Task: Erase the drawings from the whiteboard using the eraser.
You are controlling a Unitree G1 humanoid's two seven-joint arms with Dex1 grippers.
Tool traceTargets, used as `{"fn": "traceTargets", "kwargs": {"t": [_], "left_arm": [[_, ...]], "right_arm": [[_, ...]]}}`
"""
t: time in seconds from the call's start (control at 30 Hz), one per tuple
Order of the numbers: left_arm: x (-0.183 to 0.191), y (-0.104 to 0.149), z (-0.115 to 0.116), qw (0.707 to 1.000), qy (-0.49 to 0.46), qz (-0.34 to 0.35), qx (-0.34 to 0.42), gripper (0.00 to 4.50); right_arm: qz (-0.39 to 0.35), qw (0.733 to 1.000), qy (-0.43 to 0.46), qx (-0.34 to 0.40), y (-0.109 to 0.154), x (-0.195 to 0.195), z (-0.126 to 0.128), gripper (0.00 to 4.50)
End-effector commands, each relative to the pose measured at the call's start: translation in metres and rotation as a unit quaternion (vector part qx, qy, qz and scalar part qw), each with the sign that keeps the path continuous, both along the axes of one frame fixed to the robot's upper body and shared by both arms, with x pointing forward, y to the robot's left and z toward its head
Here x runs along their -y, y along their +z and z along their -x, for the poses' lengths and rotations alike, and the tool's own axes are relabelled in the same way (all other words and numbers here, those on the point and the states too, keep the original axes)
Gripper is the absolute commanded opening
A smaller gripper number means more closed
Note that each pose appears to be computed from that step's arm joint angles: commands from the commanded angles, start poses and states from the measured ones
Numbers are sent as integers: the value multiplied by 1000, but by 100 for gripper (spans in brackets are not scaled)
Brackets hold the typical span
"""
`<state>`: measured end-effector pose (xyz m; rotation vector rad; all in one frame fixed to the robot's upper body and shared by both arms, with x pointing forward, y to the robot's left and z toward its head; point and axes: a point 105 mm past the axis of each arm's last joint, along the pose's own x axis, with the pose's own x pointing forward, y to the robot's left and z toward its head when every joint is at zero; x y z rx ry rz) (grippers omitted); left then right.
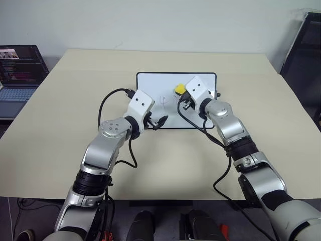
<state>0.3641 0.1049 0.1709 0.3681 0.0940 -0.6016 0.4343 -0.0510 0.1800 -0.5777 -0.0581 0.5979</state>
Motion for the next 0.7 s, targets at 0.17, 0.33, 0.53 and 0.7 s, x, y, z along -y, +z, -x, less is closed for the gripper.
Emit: {"fn": "traceTargets", "kwargs": {"t": [0.17, 0.33, 0.53, 0.7], "left_arm": [[7, 12, 2, 1000, -12, -1, 28, 450], [8, 10, 3, 1000, -15, 0, 26, 450], [11, 7, 7, 1000, -19, -1, 24, 450], [12, 5, 9, 1000, -20, 0, 22, 450]], "right_arm": [[65, 997, 30, -4, -16, 0, 13, 100], [39, 997, -14, 59, 13, 5, -1, 100], [22, 997, -46, 49, 16, 11, -15, 100], [44, 999, -11, 2, -3, 6, -7, 100]]}}
